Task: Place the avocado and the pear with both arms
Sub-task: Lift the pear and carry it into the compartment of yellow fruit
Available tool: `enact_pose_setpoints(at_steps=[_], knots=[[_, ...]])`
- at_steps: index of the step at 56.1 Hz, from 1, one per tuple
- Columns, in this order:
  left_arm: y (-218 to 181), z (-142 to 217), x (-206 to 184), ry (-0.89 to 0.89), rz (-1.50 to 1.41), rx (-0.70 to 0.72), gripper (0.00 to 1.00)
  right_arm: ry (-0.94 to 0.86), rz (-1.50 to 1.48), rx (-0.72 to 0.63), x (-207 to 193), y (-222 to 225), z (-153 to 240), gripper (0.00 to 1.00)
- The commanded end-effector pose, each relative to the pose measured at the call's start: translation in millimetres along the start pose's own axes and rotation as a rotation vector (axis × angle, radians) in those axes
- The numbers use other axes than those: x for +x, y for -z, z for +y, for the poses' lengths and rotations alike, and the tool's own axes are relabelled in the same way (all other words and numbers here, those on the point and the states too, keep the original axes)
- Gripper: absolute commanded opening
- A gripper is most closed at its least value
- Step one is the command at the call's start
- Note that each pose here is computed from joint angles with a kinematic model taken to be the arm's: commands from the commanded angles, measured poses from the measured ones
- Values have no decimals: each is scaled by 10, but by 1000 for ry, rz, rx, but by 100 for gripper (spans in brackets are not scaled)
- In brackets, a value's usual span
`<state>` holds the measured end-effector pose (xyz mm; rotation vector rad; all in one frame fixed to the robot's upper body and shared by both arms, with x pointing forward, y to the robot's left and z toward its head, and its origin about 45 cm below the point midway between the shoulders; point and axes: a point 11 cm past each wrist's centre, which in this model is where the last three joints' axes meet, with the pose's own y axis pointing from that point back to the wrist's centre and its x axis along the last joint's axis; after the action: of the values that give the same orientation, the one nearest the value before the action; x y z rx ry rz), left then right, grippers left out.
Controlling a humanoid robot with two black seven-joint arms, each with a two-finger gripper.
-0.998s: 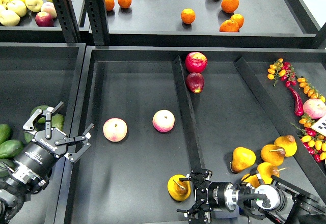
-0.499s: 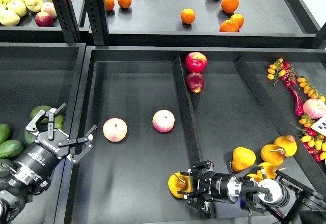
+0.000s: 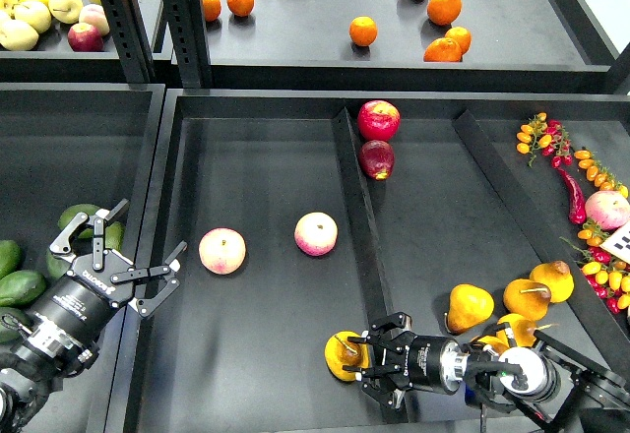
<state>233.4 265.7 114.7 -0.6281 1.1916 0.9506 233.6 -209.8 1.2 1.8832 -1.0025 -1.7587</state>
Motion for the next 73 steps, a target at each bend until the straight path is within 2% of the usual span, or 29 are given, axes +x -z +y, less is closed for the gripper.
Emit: enact_pose_setpoints(at_steps=[1,16,40,63,73], knots=[[0,1,2,-1,0,0,99,5,-3,2,-10,2,-3,21],[0,1,2,-1,0,0,99,36,-27,47,-75,125,28,17],[0,1,2,-1,-2,1,99,135,-44,155,-360,459,157,17],[6,8,26,-9,1,2,99,141,-63,300,-230,913,887,17],[7,9,31,-10,2,2,99,110,-85,310,-26,836,1143,17]])
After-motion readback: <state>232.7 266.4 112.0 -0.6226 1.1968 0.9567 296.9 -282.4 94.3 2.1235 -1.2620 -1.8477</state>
